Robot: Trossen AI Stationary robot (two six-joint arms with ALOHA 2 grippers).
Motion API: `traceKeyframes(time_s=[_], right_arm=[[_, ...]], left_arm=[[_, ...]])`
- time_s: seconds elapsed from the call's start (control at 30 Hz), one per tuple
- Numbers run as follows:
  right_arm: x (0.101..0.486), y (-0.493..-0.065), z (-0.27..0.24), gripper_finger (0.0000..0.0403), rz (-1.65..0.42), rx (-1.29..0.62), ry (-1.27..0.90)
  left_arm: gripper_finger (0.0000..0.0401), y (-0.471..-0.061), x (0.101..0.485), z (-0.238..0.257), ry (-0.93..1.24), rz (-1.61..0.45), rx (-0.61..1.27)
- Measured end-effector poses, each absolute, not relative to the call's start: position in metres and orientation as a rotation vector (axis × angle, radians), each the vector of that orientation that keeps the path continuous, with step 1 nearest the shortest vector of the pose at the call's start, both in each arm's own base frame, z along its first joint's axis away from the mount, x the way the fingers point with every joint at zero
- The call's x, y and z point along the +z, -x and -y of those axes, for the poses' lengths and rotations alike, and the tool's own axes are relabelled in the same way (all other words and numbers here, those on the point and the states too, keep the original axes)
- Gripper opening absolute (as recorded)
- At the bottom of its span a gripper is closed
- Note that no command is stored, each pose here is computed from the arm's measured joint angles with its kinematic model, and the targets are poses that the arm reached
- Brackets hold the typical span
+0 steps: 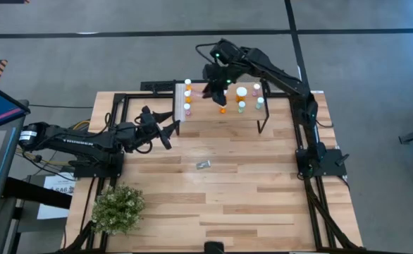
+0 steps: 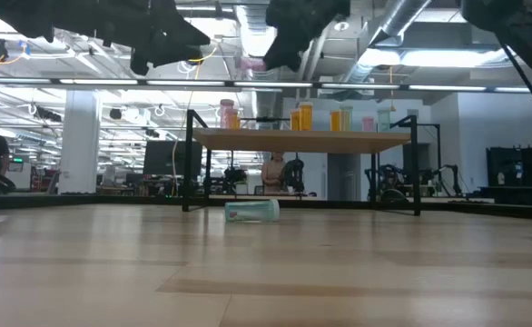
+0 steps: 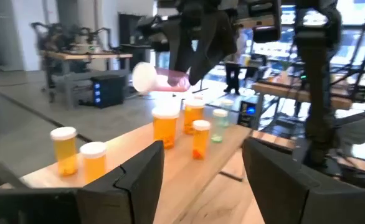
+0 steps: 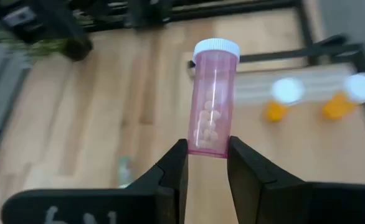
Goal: Pick and place medicine bottles onto shelf by color
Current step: Adjust the small pink pill bottle on the shelf
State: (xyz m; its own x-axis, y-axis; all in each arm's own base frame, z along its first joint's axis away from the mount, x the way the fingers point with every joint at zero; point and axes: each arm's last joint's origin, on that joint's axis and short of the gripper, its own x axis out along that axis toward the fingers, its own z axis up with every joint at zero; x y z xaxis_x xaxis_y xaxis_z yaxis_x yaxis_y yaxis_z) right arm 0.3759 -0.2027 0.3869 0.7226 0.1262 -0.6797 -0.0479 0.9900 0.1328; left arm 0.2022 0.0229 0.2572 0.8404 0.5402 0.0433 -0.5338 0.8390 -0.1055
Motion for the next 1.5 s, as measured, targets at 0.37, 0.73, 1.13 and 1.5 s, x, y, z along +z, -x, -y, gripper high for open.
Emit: traceKeyframes(time_s=[0.37,0.73,1.13,1.5], right_arm=[[0.363,-0.362,0.165,0.0103,-0.844,0.237,-0.172],[0.338,-0.293,0.12,0.0103,-0.626,0.188,-0.144],[0.319,-0.265,0.085,0.0103,-0.503,0.214,-0.105],[0.316,-0.27,0.067,0.0103,-0.526,0.229,-0.085]], left_arm=[[0.0253,-0.204,0.261,-0.02,0.13,0.118,0.45],[0.0271,-0.215,0.263,-0.018,0.175,0.103,0.346],[0.0271,-0.288,0.27,-0.018,0.175,-0.019,0.19],[0.0271,-0.329,0.262,-0.03,0.218,-0.109,0.252]])
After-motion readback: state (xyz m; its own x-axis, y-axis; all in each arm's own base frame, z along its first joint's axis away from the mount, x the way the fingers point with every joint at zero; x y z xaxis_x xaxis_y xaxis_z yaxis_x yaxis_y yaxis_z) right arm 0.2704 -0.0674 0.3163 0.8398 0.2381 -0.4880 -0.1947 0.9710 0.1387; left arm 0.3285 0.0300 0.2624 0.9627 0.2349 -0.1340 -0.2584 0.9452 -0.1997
